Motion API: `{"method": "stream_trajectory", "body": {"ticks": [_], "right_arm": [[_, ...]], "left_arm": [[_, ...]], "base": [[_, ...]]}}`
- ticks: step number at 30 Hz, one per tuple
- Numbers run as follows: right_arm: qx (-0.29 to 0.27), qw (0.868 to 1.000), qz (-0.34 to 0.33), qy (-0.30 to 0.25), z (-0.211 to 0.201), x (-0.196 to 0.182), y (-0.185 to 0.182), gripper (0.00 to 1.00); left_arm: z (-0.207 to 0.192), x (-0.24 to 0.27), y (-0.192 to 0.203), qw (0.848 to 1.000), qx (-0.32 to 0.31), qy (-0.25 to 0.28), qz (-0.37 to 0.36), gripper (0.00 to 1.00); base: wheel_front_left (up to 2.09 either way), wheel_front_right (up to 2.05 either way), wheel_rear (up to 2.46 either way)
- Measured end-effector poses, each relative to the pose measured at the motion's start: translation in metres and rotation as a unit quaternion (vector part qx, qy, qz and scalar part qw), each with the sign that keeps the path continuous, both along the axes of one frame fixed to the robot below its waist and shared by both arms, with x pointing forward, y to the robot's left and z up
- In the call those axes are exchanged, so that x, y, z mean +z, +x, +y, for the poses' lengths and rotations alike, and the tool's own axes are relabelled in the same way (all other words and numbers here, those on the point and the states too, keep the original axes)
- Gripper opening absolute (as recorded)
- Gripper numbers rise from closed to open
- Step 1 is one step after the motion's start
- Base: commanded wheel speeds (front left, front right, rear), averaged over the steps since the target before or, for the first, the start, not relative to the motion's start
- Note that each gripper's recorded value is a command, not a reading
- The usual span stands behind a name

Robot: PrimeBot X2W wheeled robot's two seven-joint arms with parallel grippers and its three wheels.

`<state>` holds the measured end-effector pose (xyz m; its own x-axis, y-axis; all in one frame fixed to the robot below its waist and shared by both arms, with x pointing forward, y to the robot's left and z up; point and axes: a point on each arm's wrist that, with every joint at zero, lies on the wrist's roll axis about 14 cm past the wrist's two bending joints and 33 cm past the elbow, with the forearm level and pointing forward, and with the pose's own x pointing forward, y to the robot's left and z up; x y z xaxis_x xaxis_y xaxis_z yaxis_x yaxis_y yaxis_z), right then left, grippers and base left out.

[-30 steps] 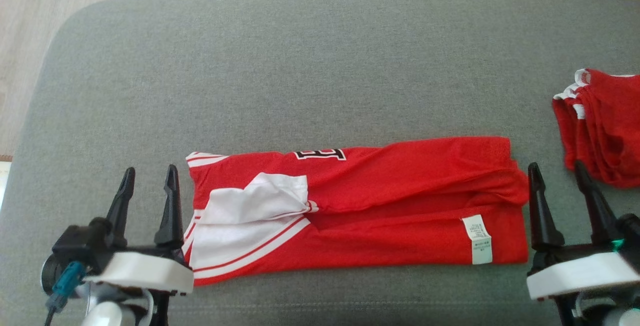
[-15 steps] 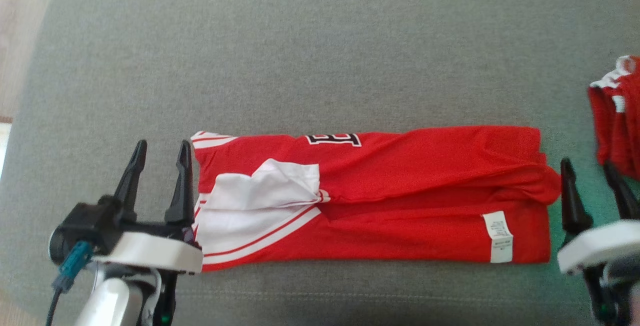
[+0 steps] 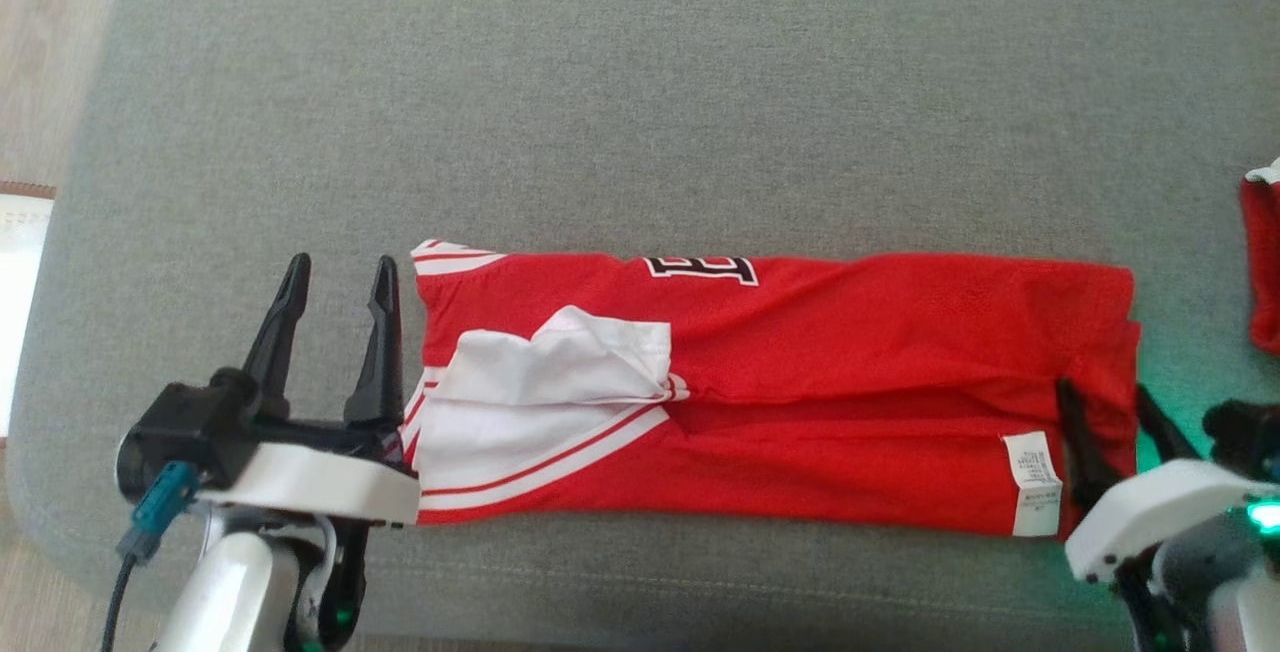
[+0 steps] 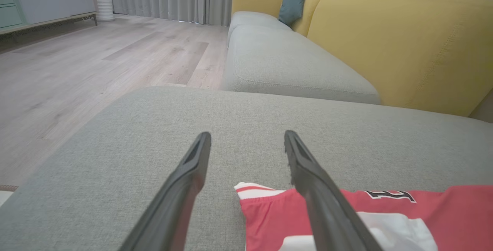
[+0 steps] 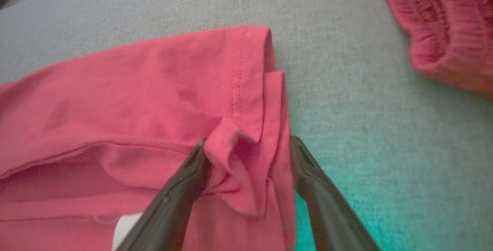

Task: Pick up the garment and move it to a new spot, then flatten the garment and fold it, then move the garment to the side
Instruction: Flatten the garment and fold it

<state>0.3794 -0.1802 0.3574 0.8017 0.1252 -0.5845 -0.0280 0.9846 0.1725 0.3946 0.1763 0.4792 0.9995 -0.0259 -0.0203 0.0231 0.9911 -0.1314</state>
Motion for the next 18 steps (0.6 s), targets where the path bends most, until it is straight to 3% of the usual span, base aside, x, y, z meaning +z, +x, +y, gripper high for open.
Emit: {"method": "stream_trajectory", "body": {"ticks": [6,7,8,9,18], "right_arm": [[-0.005,1.0,0.011,0.013,0.004,-0.002,-0.007,1.0],[-0.006,1.0,0.013,0.016,0.005,-0.003,-0.007,0.93],[-0.005,1.0,0.015,0.018,0.007,-0.003,-0.007,0.57],[-0.005,1.0,0.015,0.019,0.008,-0.003,-0.007,0.0],[-0.016,0.999,-0.021,0.038,0.009,0.017,0.002,0.0]], "left_arm": [[0.001,0.0,0.001,1.0,0.0,0.0,-0.001,1.0],[0.001,0.0,0.001,1.0,0.0,0.002,-0.001,1.0],[0.001,0.0,0.002,1.0,-0.001,0.004,-0.002,1.0],[0.001,0.001,0.002,1.0,-0.002,0.005,-0.004,1.0],[0.005,0.015,0.002,1.0,0.007,0.003,-0.026,1.0]], "base": [[0.0,0.0,0.0],[0.0,0.0,0.0],[0.0,0.0,0.0],[0.0,0.0,0.0],[0.0,0.0,0.0]]}}
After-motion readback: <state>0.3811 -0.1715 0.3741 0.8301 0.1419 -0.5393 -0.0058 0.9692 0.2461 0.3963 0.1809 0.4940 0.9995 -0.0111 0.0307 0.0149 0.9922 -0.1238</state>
